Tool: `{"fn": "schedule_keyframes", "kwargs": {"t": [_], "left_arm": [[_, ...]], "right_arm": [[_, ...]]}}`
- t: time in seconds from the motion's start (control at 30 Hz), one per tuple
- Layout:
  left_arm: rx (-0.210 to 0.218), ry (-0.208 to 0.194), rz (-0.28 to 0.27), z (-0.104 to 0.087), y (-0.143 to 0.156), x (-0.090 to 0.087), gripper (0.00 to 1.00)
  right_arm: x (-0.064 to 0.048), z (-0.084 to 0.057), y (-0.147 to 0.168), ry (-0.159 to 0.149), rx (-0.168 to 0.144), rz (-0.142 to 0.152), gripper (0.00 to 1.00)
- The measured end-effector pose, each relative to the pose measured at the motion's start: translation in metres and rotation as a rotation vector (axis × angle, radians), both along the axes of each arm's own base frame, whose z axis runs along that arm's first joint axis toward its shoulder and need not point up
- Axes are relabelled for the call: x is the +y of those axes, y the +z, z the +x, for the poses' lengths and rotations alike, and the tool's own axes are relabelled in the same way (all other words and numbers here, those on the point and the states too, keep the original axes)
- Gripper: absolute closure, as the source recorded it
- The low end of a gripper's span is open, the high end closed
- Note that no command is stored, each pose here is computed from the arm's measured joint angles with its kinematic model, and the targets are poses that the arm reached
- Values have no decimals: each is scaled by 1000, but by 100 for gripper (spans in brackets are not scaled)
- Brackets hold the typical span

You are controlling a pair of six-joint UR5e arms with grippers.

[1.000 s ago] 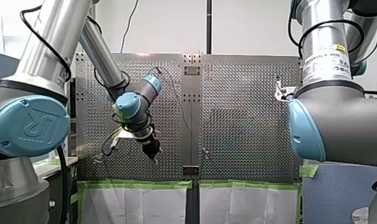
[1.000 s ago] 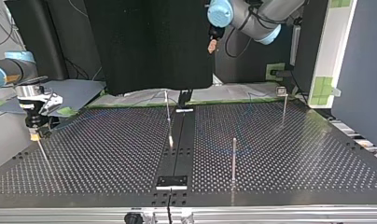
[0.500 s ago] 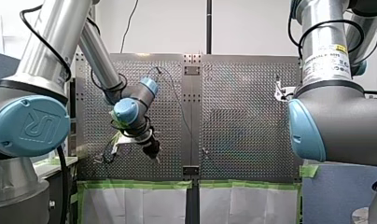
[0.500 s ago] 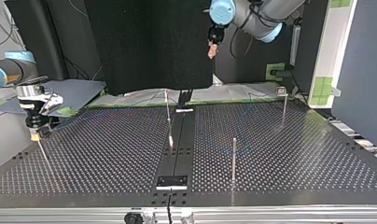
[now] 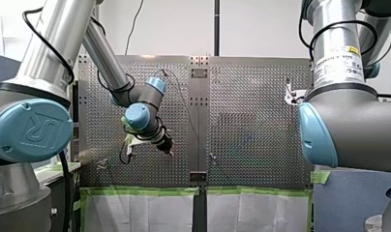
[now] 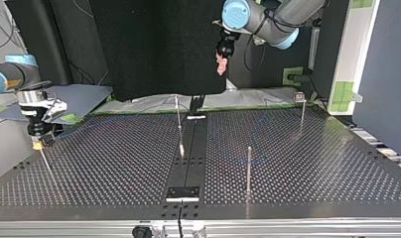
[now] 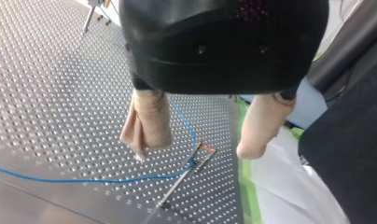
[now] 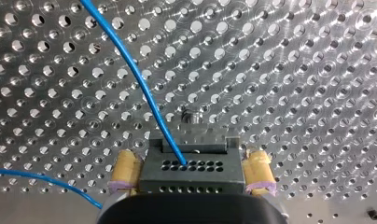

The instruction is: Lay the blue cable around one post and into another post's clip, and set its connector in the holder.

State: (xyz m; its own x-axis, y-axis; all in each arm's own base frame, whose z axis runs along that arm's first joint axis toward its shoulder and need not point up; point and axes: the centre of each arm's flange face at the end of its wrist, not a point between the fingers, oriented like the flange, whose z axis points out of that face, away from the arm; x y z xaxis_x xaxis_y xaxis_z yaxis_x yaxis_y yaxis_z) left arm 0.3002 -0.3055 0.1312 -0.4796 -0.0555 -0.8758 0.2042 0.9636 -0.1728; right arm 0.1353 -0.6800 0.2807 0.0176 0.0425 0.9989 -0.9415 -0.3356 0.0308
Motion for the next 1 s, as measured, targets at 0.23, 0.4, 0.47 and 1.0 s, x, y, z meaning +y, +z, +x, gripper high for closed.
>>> {"fn": "schedule_keyframes", "kwargs": {"t": [0.23,0.4,0.47,1.0], "left_arm": [[-75,-4,31,8,3,-2,0],[-124,-5,50,13,5,-3,0],[-145,1,59,15,6,-3,0],[-295,30,23,30,15,-10,0]], "right_arm": [[0,1,0,1,0,0,0],[0,1,0,1,0,-1,0],[0,1,0,1,0,-1,0],[0,1,0,2,0,0,0]]}}
